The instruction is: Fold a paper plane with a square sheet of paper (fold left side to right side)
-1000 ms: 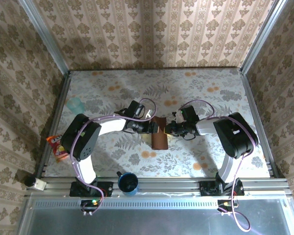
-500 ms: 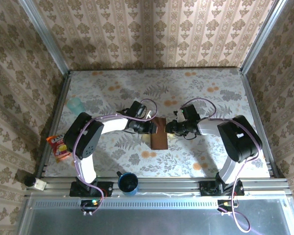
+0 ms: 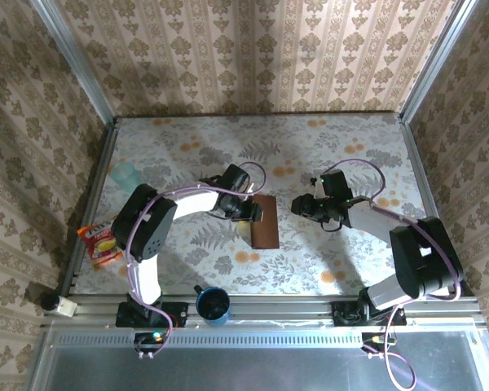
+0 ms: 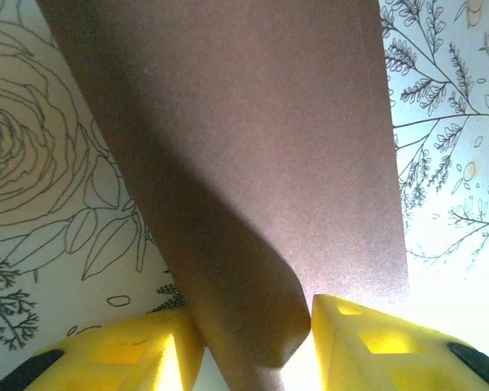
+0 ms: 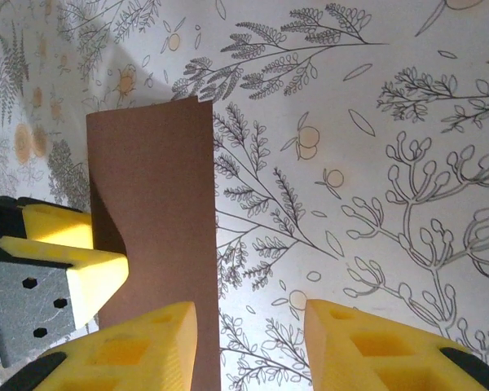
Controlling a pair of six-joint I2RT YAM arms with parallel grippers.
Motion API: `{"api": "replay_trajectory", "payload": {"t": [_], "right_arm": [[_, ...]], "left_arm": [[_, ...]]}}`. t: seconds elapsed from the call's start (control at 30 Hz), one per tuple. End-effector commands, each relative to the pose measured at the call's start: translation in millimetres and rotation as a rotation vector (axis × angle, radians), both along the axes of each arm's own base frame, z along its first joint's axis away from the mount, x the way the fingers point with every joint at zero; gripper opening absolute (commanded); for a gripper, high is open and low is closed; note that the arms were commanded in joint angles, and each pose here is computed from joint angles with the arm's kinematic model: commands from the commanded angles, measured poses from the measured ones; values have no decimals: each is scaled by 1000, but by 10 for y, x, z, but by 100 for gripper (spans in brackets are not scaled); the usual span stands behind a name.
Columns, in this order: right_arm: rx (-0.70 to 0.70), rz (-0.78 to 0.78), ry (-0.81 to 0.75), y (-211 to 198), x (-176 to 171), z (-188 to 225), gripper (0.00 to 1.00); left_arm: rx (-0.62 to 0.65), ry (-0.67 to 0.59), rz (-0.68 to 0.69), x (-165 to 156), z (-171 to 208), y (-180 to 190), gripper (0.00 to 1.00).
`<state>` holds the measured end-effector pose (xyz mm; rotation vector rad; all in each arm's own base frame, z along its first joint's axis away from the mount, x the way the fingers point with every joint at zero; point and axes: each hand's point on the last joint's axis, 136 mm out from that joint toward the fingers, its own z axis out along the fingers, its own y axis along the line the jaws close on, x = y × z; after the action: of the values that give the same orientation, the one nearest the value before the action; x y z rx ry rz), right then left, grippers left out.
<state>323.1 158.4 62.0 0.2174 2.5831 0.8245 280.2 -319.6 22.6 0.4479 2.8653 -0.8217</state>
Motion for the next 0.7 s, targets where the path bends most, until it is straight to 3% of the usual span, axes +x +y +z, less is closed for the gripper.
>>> {"api": "replay_trajectory", "payload": {"t": [0.0, 0.67], "right_arm": [[-42, -6, 8, -91, -67, -30, 42], [-35, -3, 16, -79, -90, -86, 42]], "left_arm": [[127, 57, -39, -191, -547, 75, 43], [166, 83, -61, -228, -620, 30, 48]]}}
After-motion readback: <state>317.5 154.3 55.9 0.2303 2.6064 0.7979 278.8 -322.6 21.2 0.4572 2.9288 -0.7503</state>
